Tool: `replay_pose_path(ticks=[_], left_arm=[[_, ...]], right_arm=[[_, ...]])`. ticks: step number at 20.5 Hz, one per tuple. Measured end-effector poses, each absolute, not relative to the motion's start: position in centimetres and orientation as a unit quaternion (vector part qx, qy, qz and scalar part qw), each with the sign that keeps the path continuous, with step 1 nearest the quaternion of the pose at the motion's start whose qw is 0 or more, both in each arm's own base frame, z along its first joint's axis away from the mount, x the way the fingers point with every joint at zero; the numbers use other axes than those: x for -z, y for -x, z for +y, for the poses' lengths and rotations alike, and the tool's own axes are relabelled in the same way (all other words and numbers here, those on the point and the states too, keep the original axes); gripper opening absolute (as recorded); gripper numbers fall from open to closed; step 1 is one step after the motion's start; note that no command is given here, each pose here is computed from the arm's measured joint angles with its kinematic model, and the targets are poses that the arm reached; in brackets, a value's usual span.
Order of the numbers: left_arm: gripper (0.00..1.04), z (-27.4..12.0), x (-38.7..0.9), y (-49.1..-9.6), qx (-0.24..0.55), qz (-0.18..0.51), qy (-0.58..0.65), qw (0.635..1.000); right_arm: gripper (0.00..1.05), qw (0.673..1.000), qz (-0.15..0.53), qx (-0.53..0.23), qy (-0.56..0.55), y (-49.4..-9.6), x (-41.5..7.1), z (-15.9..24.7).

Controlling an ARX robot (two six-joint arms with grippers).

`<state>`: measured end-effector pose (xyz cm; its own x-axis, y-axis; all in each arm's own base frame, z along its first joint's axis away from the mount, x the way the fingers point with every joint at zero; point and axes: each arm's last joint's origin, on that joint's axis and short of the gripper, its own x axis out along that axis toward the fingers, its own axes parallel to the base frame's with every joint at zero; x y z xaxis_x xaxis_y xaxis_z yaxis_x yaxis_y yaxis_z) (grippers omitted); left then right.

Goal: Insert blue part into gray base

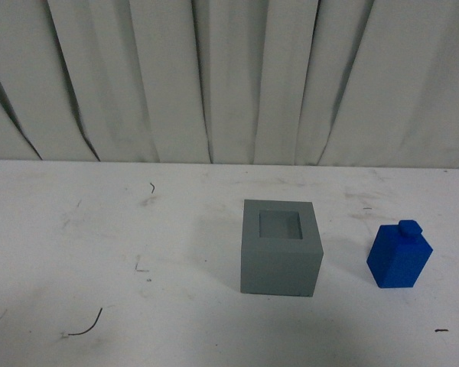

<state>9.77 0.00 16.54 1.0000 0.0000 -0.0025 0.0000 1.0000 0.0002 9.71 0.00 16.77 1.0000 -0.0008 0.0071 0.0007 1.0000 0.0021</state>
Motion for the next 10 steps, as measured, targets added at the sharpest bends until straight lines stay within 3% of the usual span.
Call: replay_pose_path(ticks=[10], left_arm=[[0.98,0.0,-16.54,-9.77,0.0,0.001,0.0,1.0]], right_arm=[[0.98,1.0,-0.004,0.0,-0.001,-9.71,-16.77,0.0]])
